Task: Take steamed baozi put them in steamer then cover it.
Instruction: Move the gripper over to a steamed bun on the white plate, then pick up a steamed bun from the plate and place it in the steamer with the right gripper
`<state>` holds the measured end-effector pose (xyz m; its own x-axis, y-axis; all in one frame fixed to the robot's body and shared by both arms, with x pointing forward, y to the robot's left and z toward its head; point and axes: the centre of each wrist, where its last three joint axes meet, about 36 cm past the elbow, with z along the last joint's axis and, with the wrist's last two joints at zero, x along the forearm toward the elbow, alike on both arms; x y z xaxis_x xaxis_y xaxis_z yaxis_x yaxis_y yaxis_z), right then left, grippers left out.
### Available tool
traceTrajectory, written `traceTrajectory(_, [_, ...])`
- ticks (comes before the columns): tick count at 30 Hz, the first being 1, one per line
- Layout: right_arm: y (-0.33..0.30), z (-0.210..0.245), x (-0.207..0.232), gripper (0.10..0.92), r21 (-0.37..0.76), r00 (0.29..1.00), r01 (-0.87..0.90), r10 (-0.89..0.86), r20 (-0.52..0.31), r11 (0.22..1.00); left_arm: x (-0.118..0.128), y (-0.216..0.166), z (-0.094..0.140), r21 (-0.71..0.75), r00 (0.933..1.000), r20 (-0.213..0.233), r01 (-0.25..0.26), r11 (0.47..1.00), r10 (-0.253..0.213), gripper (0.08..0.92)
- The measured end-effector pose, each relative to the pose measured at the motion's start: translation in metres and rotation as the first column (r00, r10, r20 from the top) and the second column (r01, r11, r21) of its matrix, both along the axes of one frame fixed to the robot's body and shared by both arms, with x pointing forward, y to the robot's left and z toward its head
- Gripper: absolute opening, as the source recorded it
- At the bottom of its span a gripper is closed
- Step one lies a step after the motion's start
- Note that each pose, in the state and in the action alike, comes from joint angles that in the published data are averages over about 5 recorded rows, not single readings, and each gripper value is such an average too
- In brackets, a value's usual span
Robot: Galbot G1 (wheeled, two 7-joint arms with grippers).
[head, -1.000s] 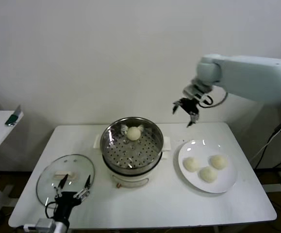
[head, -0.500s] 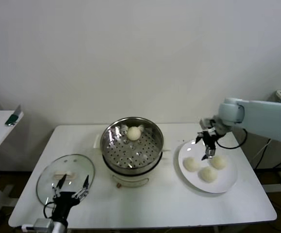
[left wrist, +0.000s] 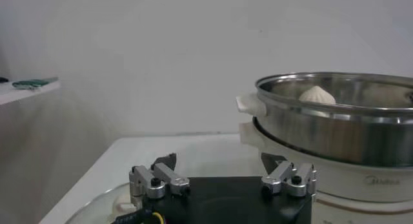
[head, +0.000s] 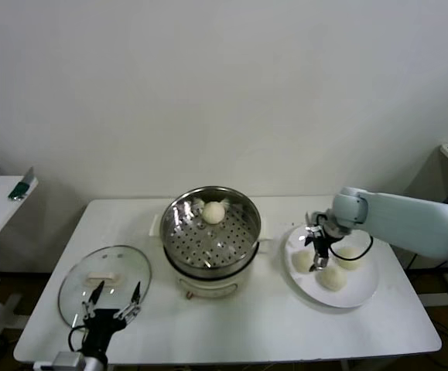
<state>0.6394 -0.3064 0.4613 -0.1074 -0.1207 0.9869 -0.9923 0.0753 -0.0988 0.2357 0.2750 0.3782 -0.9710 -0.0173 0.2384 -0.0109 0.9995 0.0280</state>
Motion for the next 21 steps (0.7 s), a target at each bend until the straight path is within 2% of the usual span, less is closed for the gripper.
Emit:
traceTrajectory(2, [0.001, -0.004, 0.001, 0.803, -0.001, 1.000, 0.006, -0.006, 0.001, 1.000, 0.000, 0.000, 0.000, 0.000, 1.0000, 0.001, -0.001, 1.000, 0.001, 0.823])
traceTrajectory(10, [0.001, -0.009, 0.002, 0.631, 0.010, 1.000, 0.023, -0.023, 0.002, 1.000, 0.000, 0.000, 0.001, 0.001, 1.0000, 0.003, -0.002, 1.000, 0.002, 0.823])
traceTrajectory(16, [-0.002, 0.012, 0.007, 0.620, 0.026, 1.000, 0.015, -0.015, 0.012, 1.000, 0.000, 0.000, 0.004, 0.002, 1.0000, 0.009, -0.001, 1.000, 0.001, 0.823])
traceTrajectory(21, [0.001, 0.068, 0.020, 0.626, 0.033, 0.999, -0.025, 0.024, 0.041, 0.999, 0.001, -0.003, 0.005, 0.000, 0.9999, 0.013, 0.006, 1.000, -0.006, 0.823])
